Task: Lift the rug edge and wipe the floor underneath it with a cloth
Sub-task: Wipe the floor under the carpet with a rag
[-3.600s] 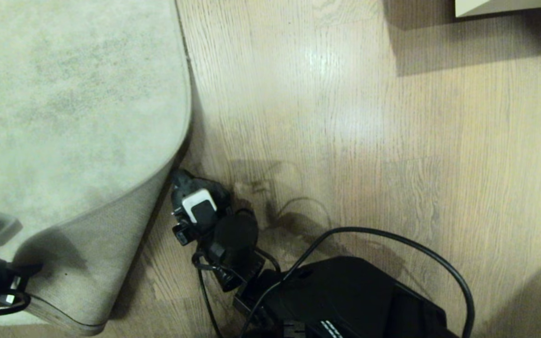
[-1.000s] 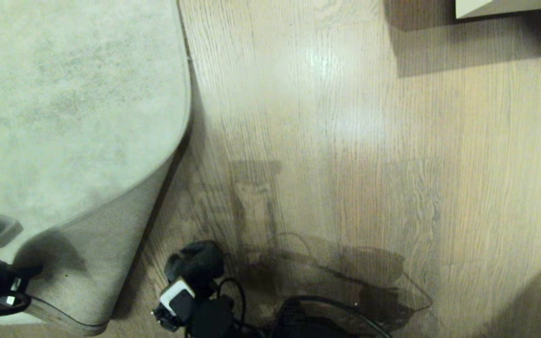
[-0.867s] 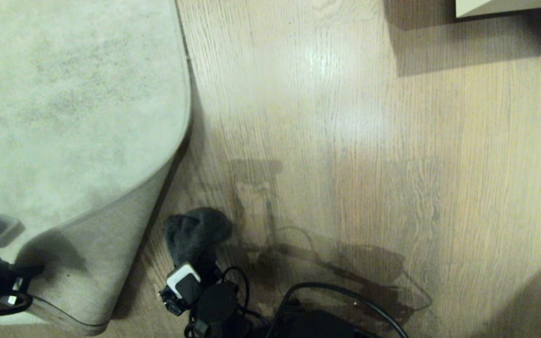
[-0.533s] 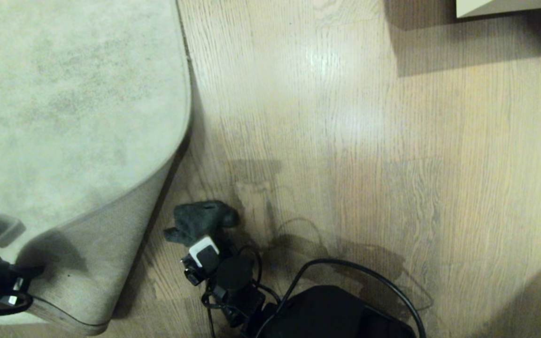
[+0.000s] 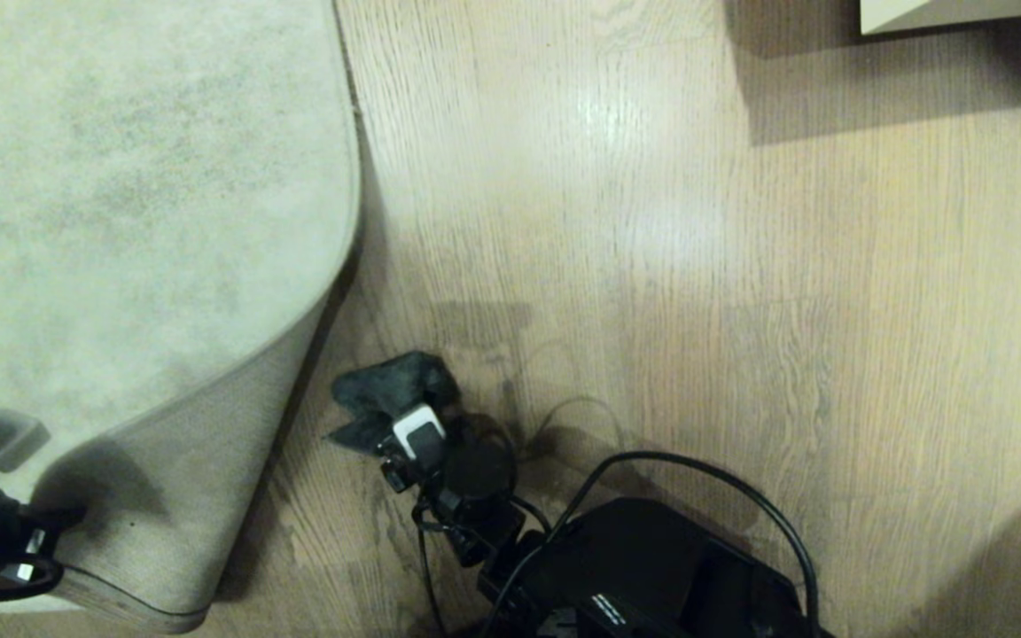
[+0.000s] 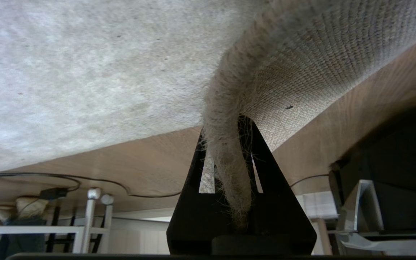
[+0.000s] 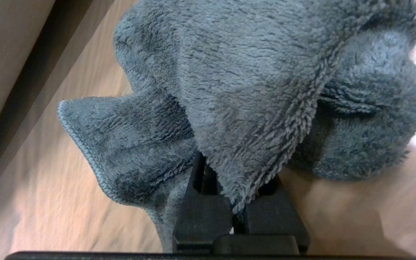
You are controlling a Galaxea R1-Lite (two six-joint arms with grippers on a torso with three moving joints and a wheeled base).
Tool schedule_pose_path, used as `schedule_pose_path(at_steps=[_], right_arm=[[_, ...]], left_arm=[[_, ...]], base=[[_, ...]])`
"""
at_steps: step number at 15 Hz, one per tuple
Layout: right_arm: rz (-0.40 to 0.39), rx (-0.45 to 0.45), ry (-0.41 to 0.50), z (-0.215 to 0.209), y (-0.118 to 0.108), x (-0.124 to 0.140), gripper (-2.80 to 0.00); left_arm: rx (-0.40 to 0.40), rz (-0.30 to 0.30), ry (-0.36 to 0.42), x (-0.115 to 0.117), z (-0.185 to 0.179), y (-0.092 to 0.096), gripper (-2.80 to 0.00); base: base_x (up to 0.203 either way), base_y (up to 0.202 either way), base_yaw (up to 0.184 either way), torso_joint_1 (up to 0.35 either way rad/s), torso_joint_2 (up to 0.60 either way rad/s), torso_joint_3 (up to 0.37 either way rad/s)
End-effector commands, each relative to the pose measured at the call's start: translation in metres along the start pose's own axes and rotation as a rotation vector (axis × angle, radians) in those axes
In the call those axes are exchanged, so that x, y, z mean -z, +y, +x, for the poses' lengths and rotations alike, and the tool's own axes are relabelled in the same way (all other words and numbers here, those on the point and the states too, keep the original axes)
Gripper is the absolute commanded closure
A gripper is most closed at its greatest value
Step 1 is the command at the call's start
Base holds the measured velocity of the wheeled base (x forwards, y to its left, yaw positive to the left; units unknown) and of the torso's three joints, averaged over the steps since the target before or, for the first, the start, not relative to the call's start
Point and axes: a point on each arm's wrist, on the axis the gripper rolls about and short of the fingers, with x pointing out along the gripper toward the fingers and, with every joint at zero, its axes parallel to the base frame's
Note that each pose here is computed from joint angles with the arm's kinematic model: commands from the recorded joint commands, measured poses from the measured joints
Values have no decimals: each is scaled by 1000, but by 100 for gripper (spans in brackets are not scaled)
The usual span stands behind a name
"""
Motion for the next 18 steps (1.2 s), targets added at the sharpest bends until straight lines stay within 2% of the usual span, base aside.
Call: schedule_pose_path(at_steps=[1,9,14,18], right_arm=[[-1,60,-40,12,-25,-20,0],[-7,108,-152,21,-51,-98,0],[-6,157,-182,20,-87,-140,0],[-22,153,-128,-2,-108,-167,0]], left_arm=[[-1,6,-5,0,-1,0,0],[-8,9,-11,-1,-3,0,0],[-8,12,-12,-1,-5,-2,0],[-9,13,-13,-2,-5,-2,0]], base=[[0,0,0,0,0,0],[0,0,0,0,0,0],[0,0,0,0,0,0],[0,0,0,0,0,0]])
